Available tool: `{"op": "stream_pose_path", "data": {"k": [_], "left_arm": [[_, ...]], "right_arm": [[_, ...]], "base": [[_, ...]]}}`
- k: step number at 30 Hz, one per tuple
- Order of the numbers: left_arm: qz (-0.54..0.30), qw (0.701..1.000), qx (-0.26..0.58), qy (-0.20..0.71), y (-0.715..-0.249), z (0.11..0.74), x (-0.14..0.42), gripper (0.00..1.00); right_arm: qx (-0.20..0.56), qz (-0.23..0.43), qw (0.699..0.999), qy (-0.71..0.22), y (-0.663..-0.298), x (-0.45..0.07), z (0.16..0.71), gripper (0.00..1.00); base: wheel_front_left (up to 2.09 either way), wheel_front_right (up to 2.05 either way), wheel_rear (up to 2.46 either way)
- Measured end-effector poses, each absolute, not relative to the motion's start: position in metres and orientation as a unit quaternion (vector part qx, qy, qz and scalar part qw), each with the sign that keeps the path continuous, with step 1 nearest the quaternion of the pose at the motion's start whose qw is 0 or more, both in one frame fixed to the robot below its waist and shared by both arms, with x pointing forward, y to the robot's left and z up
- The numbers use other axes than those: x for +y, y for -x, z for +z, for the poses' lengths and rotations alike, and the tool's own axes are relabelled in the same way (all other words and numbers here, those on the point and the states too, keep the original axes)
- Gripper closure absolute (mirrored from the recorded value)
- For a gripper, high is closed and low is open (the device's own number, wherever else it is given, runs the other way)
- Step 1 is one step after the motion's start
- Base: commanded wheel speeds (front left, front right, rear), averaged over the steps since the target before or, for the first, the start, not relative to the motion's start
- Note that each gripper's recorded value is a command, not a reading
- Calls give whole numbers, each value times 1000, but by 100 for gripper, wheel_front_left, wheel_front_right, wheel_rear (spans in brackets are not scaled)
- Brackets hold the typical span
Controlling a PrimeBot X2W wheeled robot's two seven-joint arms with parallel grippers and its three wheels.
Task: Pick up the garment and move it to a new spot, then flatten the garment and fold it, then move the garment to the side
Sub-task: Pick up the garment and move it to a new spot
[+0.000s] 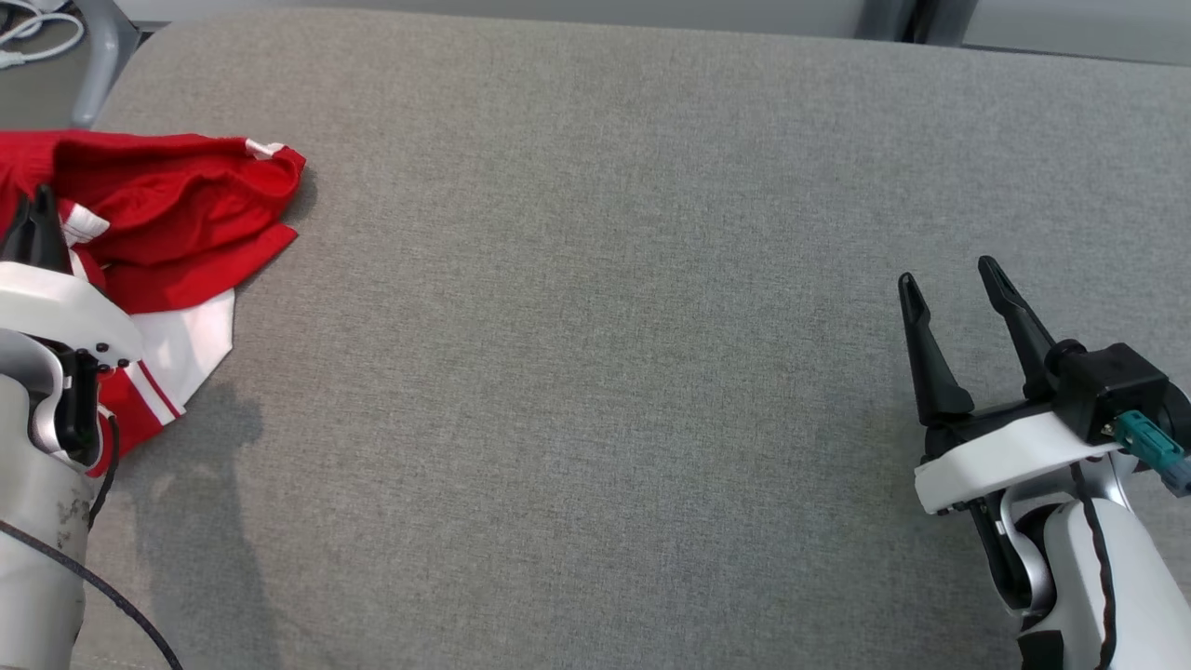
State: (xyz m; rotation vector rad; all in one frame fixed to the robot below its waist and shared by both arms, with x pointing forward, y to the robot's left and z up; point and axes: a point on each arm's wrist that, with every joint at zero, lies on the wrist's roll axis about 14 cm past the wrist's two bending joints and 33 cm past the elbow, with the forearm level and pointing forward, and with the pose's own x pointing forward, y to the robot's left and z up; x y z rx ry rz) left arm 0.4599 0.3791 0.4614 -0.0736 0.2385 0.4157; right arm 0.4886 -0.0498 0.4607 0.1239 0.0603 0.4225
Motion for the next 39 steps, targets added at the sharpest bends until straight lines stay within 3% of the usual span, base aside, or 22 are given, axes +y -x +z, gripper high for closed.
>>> {"op": "stream_pose_path", "data": {"k": [11, 23, 32, 39], "left_arm": [[176, 982, -51, 36, -438, 563, 355, 100], [78, 988, -124, 55, -406, 623, 256, 100], [-100, 986, -106, 76, -427, 625, 138, 100], [-282, 952, -64, 96, -440, 608, 16, 100]], "right_arm": [[-24, 197, 978, -64, -473, -57, 507, 0], [-60, 153, 985, -59, -458, -92, 537, 0], [-73, 92, 992, -50, -445, -140, 546, 0], [-70, 32, 996, -55, -429, -185, 540, 0]], "base": [[0, 0, 0], [0, 0, 0], [0, 0, 0], [0, 0, 0]]}}
